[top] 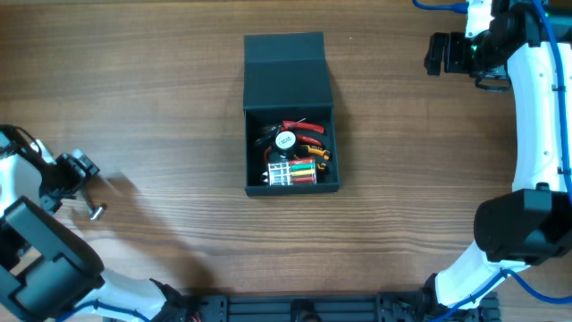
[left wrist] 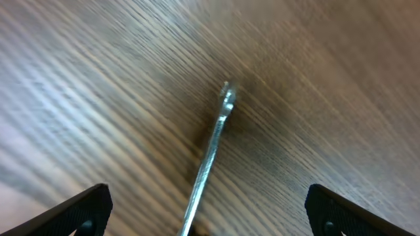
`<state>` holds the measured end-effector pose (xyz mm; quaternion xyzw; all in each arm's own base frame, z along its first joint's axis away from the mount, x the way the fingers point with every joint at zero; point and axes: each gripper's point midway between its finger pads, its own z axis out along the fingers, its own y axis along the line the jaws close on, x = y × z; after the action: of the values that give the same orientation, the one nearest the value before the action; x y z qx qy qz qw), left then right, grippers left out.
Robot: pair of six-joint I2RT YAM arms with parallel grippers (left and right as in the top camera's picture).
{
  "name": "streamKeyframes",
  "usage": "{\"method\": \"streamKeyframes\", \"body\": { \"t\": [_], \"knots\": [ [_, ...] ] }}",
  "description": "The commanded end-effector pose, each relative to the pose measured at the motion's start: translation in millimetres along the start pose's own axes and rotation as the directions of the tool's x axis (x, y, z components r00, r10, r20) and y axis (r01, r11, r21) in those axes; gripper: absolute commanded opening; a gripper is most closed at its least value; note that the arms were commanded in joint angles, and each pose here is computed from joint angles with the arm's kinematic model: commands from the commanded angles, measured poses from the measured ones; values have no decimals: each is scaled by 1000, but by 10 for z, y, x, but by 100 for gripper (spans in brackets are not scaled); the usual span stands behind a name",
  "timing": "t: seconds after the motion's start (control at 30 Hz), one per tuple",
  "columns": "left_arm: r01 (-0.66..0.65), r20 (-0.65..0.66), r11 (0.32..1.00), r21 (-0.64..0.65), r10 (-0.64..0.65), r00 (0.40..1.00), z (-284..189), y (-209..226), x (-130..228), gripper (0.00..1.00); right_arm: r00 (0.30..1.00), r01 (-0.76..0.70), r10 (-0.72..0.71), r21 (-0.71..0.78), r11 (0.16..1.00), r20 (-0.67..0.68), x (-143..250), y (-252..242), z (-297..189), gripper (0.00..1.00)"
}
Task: Pack container
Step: 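Lower the left gripper and close it on the hex key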
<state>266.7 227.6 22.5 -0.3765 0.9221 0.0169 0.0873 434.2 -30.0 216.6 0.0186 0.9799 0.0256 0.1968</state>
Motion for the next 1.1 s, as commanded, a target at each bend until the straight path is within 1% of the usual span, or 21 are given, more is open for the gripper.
{"method": "streamKeyframes", "body": {
  "t": [0.0, 0.13, 0.23, 0.3, 0.43, 0.5, 0.63, 0.8, 0.93, 1.07],
  "knots": [
    [-46, -70, 999, 14, 47, 996, 241, -67, 99, 98, 1000, 1, -1, -13, 1000, 0, 16, 22, -22, 100],
    [-49, -97, 999, 13, 50, 994, 355, -61, 138, 99, 1000, 1, -1, -12, 1000, -1, 19, 21, -22, 100],
    [-50, -86, 999, 14, 51, 995, 373, -64, 109, 99, 1000, 1, -1, -12, 1000, -3, 24, 20, -22, 100],
    [-49, -83, 999, 14, 50, 995, 373, -64, 102, 96, 1000, 1, -1, -12, 1000, -2, 23, 21, -22, 100],
    [-49, -89, 999, 14, 50, 995, 372, -63, 117, 88, 1000, 0, -1, -12, 1000, -3, 25, 20, -22, 100],
    [-49, -89, 999, 21, 50, 995, 372, -75, 116, 88, 1000, 0, 0, -13, 1000, -5, 28, 22, -22, 100],
    [-48, -96, 999, 21, 50, 994, 370, -76, 134, 83, 1000, -7, 7, -13, 1000, -5, 28, 21, -22, 100],
    [-45, -100, 998, 39, 49, 994, 369, -106, 144, 67, 1000, -7, 7, -12, 1000, -5, 28, 20, -22, 100],
    [-45, -101, 998, 39, 49, 994, 368, -106, 147, 56, 1000, -7, 6, -12, 1000, -5, 28, 20, -22, 100],
    [-45, -101, 998, 39, 49, 994, 368, -106, 147, 49, 1000, -7, 7, -12, 1000, -5, 29, 20, -22, 100]
  ]
}}
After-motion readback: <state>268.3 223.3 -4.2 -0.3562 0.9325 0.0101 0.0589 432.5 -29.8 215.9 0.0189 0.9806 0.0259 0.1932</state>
